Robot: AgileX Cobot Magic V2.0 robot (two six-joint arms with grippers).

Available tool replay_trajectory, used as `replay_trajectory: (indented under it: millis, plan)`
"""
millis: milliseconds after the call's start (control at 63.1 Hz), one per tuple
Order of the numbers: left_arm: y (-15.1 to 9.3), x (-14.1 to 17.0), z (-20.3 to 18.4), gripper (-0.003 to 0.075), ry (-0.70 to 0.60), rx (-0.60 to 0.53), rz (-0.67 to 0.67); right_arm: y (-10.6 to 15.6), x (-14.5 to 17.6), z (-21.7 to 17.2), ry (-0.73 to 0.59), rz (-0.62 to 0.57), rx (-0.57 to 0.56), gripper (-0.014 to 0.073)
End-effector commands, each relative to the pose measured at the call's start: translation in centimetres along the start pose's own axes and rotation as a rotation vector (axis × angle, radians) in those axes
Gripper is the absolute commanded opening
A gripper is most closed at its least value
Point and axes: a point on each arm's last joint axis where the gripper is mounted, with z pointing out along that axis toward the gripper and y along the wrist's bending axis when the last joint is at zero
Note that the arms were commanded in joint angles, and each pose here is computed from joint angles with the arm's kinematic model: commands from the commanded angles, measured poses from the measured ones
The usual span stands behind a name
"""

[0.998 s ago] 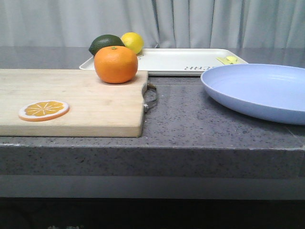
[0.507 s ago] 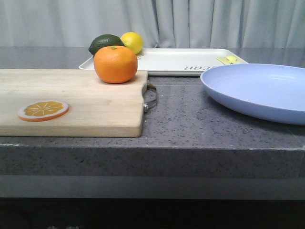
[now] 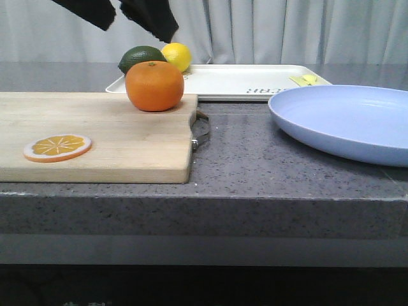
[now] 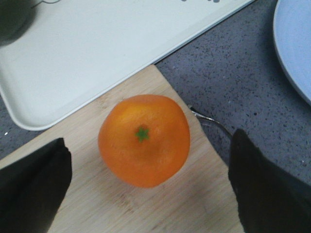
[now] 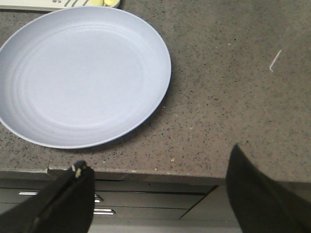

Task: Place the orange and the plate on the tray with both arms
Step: 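Lower the left gripper onto the orange on the cutting board and close, then lift the orange with the left gripper and lower it onto the blue plate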

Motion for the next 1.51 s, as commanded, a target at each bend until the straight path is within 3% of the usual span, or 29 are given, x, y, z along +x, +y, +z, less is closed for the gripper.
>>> replay_trajectory:
  millis: [0, 396, 824, 1094, 1220, 1347, 1490]
  plan:
    - [-0.5, -2.3, -0.4, 0.0634, -0.098, 0.009, 0.001, 0.1, -1.5, -0.5, -0.088, -0.009, -0.005, 0.0571]
    - [-0.2, -2.2, 4.5, 0.0632, 0.000, 0.007, 0.013, 0.1, -1.5, -0.5, -0.087, -0.009, -0.005, 0.0571]
    - [-0.1, -1.4, 5.4, 0.0627, 0.078, 0.001, 0.020, 0.1, -1.5, -0.5, -0.087, -0.009, -0.005, 0.0571]
    - [0.0, -1.2, 5.4, 0.0439, 0.106, -0.005, 0.031, 0.1, -1.5, -0.5, -0.087, -0.009, -0.005, 0.0571]
    - [0.0, -1.9, 4.6, 0.0425, 0.111, 0.005, 0.021, 0.1, -1.5, -0.5, -0.087, -0.009, -0.005, 0.0571]
    - [-1.2, -4.0, 2.8, 0.0425, 0.068, 0.029, 0.041, 0.1, -1.5, -0.5, -0.087, -0.009, -0.006, 0.0571]
    - [-4.2, -5.9, 1.7, 0.0425, 0.000, 0.075, 0.095, 0.1, -1.5, -0.5, -0.088, -0.009, -0.006, 0.0571]
